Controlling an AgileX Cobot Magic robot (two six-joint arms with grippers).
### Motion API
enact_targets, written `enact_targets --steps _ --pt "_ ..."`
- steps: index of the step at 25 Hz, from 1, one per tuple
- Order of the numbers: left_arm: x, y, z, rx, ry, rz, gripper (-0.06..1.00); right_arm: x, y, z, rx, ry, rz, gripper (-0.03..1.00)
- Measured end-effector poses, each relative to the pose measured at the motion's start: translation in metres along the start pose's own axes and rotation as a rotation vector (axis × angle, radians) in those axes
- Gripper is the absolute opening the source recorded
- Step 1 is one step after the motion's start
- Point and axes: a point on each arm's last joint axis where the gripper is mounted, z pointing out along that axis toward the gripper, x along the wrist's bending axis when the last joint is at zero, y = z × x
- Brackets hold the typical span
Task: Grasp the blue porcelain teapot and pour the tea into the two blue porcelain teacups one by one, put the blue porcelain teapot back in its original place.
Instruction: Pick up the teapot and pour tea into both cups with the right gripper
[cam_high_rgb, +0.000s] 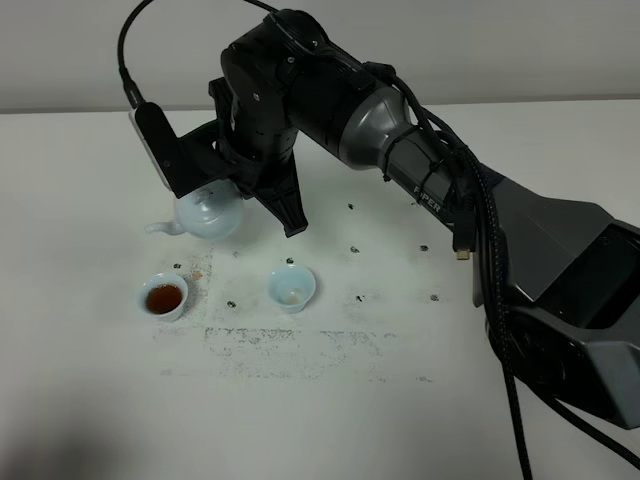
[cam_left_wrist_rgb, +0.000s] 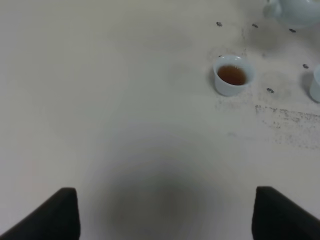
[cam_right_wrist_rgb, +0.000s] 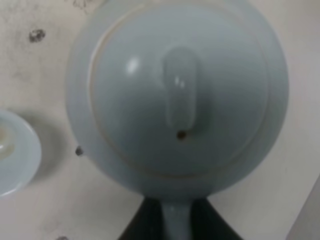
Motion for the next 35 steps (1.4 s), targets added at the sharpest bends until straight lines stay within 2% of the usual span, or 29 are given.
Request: enact_targets --steps 8,23,30,35 --pt "0.000 0.000 0.000 0.000 0.000 0.000 0.67 -0.004 -0.023 0.005 -0.096 0.039 0.164 0.04" --pt "0.000 0.000 0.000 0.000 0.000 0.000 0.67 0.014 -0.024 0.067 -0.073 0.160 0.164 0.04" --pt "0.000 0.000 0.000 0.000 0.000 0.000 0.67 0.010 -0.025 0.063 -0.059 0.137 0.143 0.04" --pt "0.000 0.000 0.000 0.000 0.000 0.000 0.67 -0.008 -0.028 0.012 -0.053 0.020 0.105 0.04"
